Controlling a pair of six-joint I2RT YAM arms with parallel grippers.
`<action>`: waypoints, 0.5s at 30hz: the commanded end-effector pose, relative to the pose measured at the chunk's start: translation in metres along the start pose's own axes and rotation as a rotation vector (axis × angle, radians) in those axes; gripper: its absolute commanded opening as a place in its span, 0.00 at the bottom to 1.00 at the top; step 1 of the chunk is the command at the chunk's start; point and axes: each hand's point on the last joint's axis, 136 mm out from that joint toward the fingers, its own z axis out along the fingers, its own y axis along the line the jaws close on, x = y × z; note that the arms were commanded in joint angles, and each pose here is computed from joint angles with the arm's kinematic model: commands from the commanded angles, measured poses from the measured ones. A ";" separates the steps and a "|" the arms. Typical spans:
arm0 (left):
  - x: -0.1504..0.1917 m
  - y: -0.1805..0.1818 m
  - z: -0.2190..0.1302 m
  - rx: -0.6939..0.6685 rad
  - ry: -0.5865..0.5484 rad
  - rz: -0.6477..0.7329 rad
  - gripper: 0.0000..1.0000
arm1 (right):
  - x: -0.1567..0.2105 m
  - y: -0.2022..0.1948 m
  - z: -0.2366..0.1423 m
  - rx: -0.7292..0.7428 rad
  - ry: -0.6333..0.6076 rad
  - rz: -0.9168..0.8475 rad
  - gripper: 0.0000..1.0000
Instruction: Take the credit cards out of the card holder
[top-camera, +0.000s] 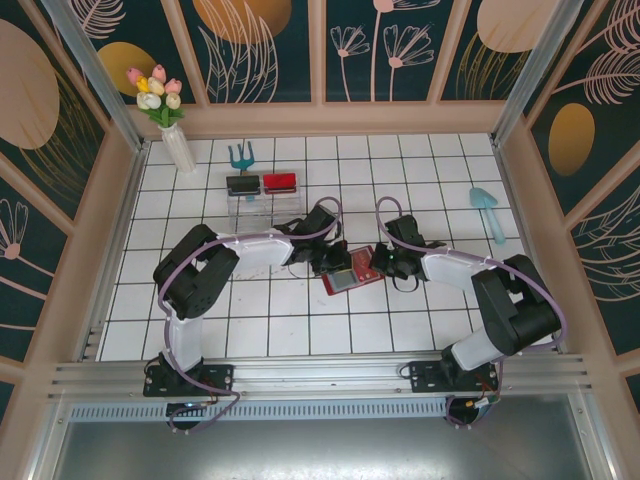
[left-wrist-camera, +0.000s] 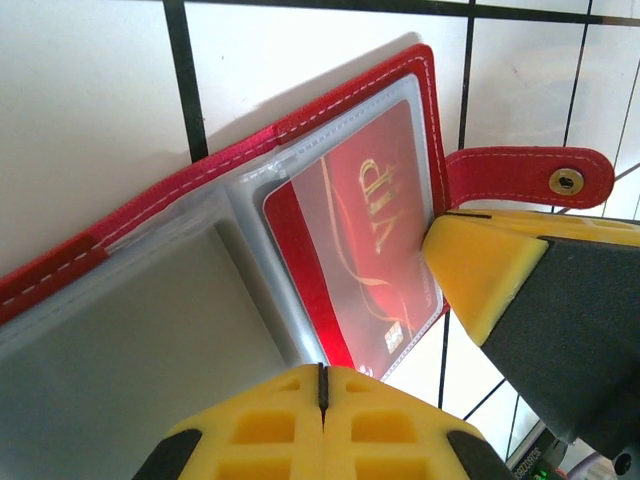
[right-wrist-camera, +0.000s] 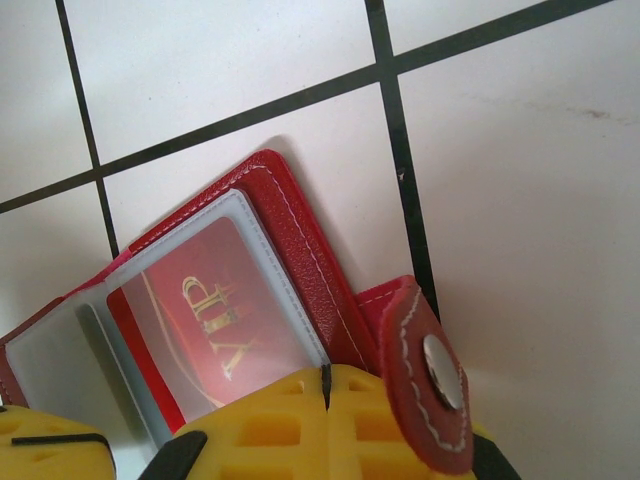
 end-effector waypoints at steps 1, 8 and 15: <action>-0.002 -0.009 -0.005 0.048 -0.007 -0.026 0.03 | 0.026 -0.037 0.004 0.124 0.078 0.037 0.01; 0.004 0.003 0.005 0.009 0.013 -0.086 0.21 | 0.039 -0.033 0.007 0.108 0.110 0.043 0.01; 0.006 0.008 0.011 -0.036 0.021 -0.094 0.22 | 0.044 -0.018 0.006 0.068 0.120 0.062 0.01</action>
